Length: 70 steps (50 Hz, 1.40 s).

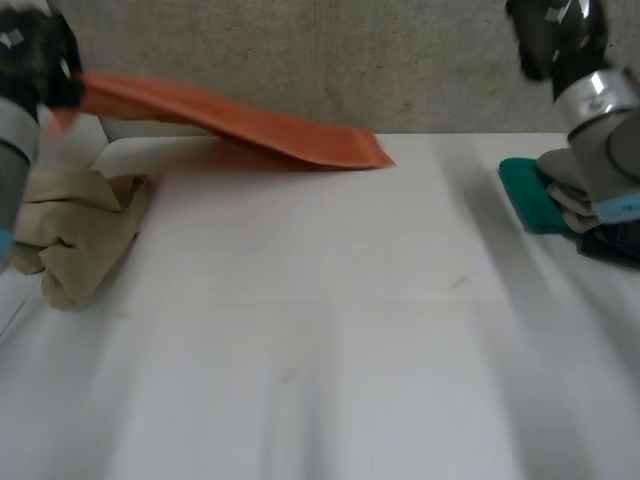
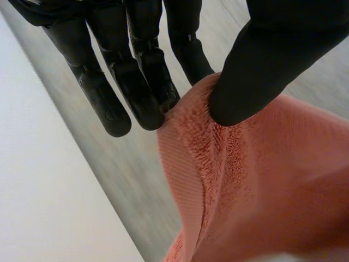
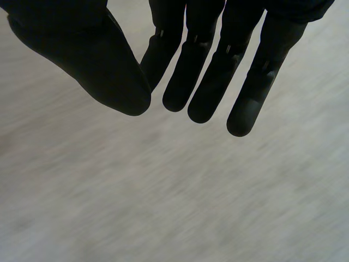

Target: Fold the laundry.

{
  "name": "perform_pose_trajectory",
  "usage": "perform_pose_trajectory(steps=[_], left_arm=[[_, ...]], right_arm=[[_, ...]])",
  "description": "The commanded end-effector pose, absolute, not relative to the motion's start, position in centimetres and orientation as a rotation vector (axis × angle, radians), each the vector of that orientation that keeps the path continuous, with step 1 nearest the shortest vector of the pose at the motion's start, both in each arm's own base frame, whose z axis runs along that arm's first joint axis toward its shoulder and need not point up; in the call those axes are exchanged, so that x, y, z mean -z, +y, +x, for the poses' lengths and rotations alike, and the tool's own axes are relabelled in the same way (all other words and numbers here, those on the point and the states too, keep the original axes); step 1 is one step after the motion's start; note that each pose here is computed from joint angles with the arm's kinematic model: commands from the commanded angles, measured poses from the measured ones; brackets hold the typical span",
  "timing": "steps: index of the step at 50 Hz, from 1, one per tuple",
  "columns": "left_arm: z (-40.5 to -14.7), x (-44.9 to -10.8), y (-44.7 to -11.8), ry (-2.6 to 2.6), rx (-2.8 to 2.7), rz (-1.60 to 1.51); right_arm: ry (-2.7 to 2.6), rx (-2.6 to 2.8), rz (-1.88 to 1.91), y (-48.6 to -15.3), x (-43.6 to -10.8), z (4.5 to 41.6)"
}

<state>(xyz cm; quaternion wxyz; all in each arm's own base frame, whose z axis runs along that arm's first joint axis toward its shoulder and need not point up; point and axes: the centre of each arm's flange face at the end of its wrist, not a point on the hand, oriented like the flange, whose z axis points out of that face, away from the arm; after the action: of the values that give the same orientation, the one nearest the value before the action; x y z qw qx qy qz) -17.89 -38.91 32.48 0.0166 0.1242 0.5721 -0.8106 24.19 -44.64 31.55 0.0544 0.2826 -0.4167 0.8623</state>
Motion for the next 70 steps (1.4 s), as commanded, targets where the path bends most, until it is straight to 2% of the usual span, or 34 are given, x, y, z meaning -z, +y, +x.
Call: perform_pose_trajectory(steps=[1,4,8,19,23,24,32,37,41,45,47,50,53,57,58,61,62,66,70], left_arm=[[-18.3,-26.7,-37.5,1.903,2.403,0.506],[-18.5,-26.7,-36.8,1.878,2.428,0.543],[-18.8,-28.5,-35.3,1.828,2.478,0.573],[-20.6,-35.4,-28.6,1.708,2.625,0.73],[-21.4,-38.0,-25.3,1.663,2.684,0.79],[-21.8,-39.2,-23.6,1.634,2.719,0.808],[-22.4,-43.3,-18.1,1.521,2.836,0.867],[-22.2,-44.9,-16.1,1.488,2.871,0.866],[-21.7,-46.0,-14.8,1.478,2.899,0.825],[-21.0,-47.1,-13.9,1.44,2.94,0.749],[-20.7,-47.4,-13.7,1.424,2.944,0.729],[-20.1,-47.6,-14.1,1.403,2.929,0.689],[-19.0,-47.6,-15.7,1.407,2.871,0.626],[-17.0,-46.7,-18.4,1.455,2.763,0.544],[-16.2,-46.0,-19.8,1.503,2.715,0.517],[-14.7,-44.4,-21.8,1.603,2.638,0.486],[-13.9,-43.2,-22.9,1.672,2.593,0.472],[-11.9,-39.7,-25.4,1.862,2.477,0.432],[-11.3,-36.1,-27.4,2.04,2.386,0.424]], right_arm=[[-1.76,-2.377,1.031,-43.3,-22.5,24.7],[-1.948,-2.258,1.08,-41.7,-19.7,25.0],[-2.132,-2.146,1.122,-39.6,-17.7,25.8],[-2.488,-2.164,0.967,-35.7,-17.2,29.9],[-2.585,-2.201,0.969,-33.9,-16.6,32.8],[-2.619,-2.236,0.968,-33.2,-16.4,34.5],[-2.632,-2.36,0.861,-31.8,-14.5,39.5],[-2.621,-2.377,0.835,-30.7,-12.8,41.8],[-2.6,-2.362,0.847,-30.1,-11.1,42.9],[-2.515,-2.34,0.779,-31.3,-10.6,42.2],[-2.469,-2.331,0.714,-32.3,-11.1,41.3],[-2.361,-2.335,0.605,-34.8,-13.7,38.5],[-2.237,-2.329,0.615,-36.7,-17.3,35.2],[-2.027,-2.311,0.804,-37.5,-22.7,30.8],[-1.922,-2.309,0.893,-37.4,-25.1,29.1],[-1.78,-2.307,0.989,-37.0,-28.4,26.7],[-1.705,-2.307,1.031,-36.5,-30.4,25.3],[-1.604,-2.265,1.077,-35.8,-34.3,21.9],[-1.59,-2.209,1.13,-35.7,-36.1,19.6]])
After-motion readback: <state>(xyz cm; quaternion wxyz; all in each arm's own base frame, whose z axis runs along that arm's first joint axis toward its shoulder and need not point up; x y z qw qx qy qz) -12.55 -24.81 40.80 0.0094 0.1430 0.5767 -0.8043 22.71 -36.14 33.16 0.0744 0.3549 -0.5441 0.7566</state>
